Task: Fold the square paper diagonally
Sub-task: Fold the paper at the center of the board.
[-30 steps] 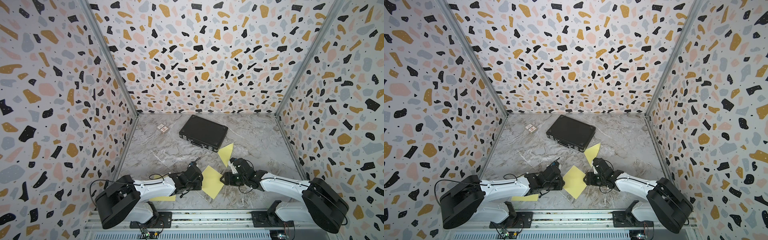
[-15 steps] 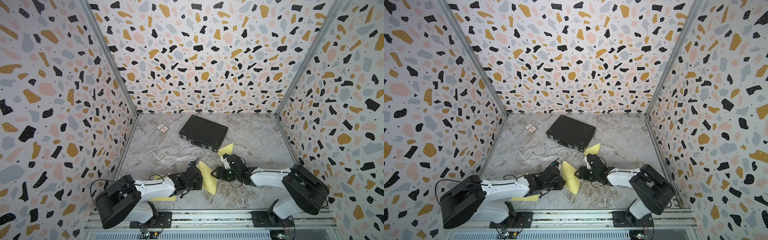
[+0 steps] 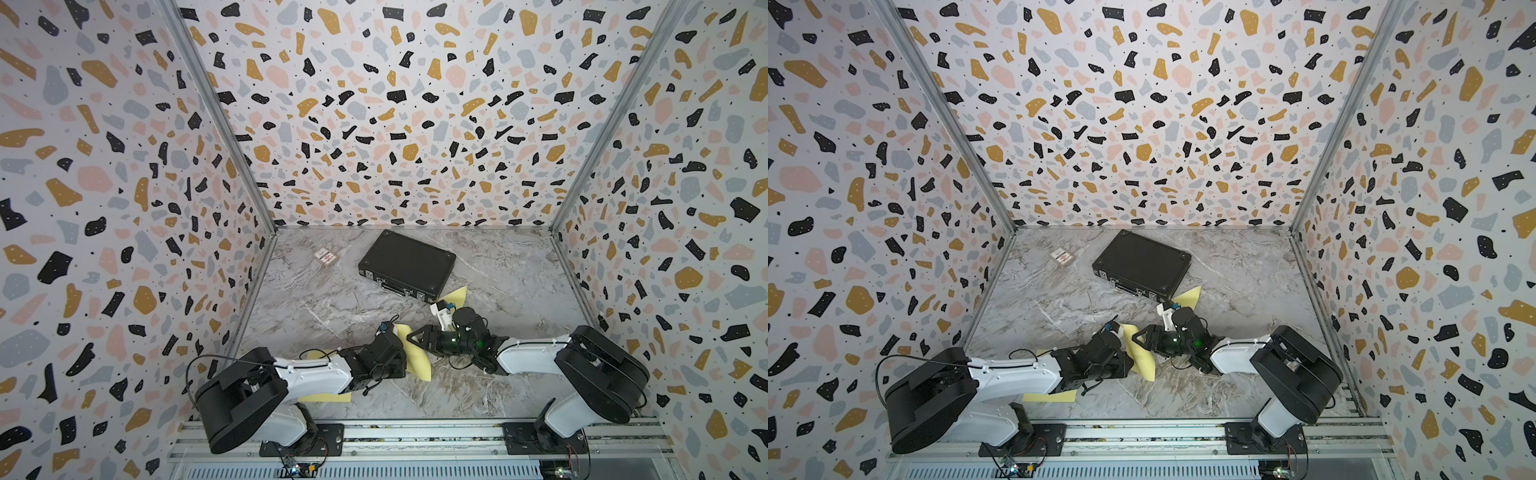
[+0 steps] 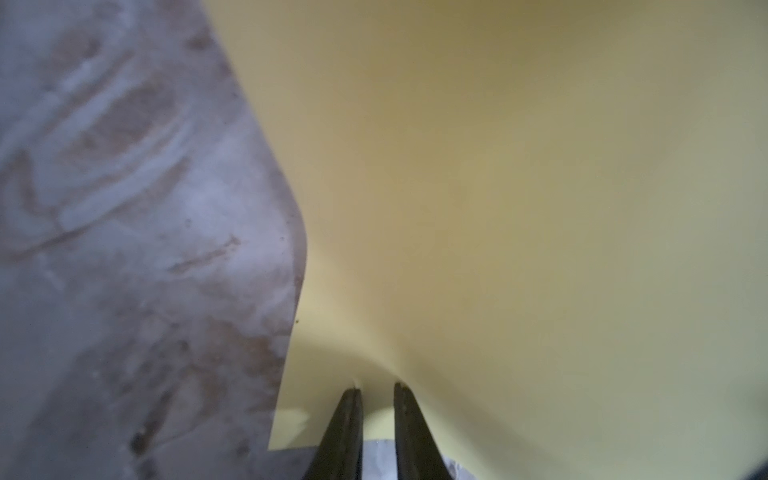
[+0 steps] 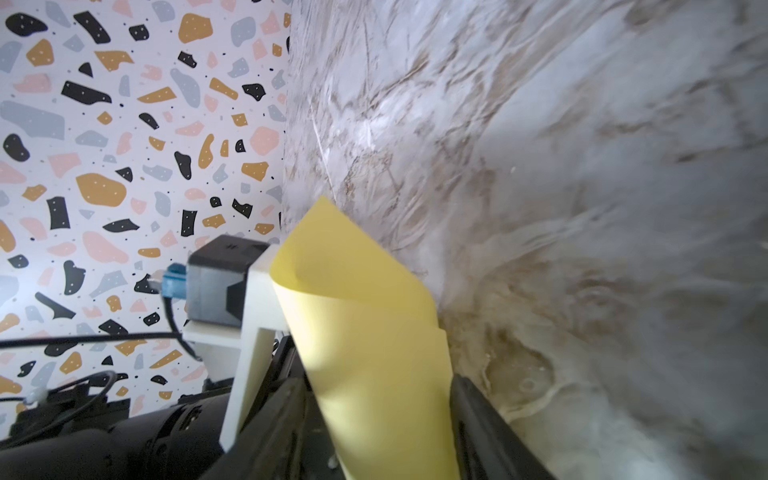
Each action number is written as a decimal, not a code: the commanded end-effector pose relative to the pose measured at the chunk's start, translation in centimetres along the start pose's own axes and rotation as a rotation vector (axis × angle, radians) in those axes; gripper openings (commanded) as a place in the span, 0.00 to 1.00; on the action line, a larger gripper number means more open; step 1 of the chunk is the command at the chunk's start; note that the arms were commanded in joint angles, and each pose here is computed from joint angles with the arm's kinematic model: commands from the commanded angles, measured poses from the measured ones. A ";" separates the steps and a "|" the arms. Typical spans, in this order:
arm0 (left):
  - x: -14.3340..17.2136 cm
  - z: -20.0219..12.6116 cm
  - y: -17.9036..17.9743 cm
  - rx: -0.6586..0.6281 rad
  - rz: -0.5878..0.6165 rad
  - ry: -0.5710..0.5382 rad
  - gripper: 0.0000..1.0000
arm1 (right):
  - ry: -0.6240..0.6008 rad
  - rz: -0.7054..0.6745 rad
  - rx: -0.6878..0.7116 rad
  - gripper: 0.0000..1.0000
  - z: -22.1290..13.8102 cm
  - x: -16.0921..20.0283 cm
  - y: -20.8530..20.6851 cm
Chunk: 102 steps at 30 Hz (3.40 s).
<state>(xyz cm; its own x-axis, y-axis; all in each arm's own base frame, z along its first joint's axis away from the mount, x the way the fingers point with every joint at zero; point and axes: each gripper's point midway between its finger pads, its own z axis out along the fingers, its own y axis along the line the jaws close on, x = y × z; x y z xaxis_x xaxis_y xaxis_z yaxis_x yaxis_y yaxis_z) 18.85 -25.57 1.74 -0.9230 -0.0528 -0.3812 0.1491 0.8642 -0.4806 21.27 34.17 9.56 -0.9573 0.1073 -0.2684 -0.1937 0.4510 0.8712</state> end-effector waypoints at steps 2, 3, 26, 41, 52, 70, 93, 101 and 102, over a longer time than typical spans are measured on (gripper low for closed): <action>4.9 0.4 6.3 -0.216 -0.013 0.157 0.20 | -0.036 -0.066 -0.114 0.61 -1.0 -0.6 4.9; 4.8 0.4 6.3 -0.215 -0.014 0.156 0.20 | -0.042 -0.071 -0.125 0.61 -1.3 -0.6 5.4; 5.5 0.0 7.1 -0.246 -0.003 0.168 0.16 | -0.027 -0.207 0.358 0.62 -2.9 -0.6 -2.0; 7.8 0.6 6.7 -0.405 0.269 0.279 0.16 | 0.041 -0.180 0.718 0.60 -8.9 0.3 -10.3; 10.6 2.2 5.1 -0.380 0.399 0.383 0.16 | 0.066 -0.205 0.908 0.63 -13.3 1.1 -12.6; 11.7 2.7 4.3 -0.354 0.428 0.399 0.15 | 0.114 -0.157 0.943 0.72 -12.5 1.0 -14.8; 12.2 3.0 4.7 -0.380 0.431 0.411 0.15 | 0.094 -0.141 0.774 0.56 -10.0 1.1 -13.2; 12.2 3.2 4.7 -0.382 0.433 0.410 0.15 | -0.043 -0.166 0.393 0.54 -8.4 -1.0 -4.9; 12.2 3.2 4.7 -0.381 0.435 0.411 0.15 | -0.061 -0.172 0.350 0.54 -8.2 -1.4 -4.0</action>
<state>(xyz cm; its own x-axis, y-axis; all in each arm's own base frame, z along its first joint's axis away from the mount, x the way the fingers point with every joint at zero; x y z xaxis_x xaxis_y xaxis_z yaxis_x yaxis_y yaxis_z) 16.38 -33.26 0.55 -0.8046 0.2784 -0.5245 0.4488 0.8634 -0.2303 21.44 22.31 6.68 -0.9159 0.0152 -0.4011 -0.2000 0.8493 0.4886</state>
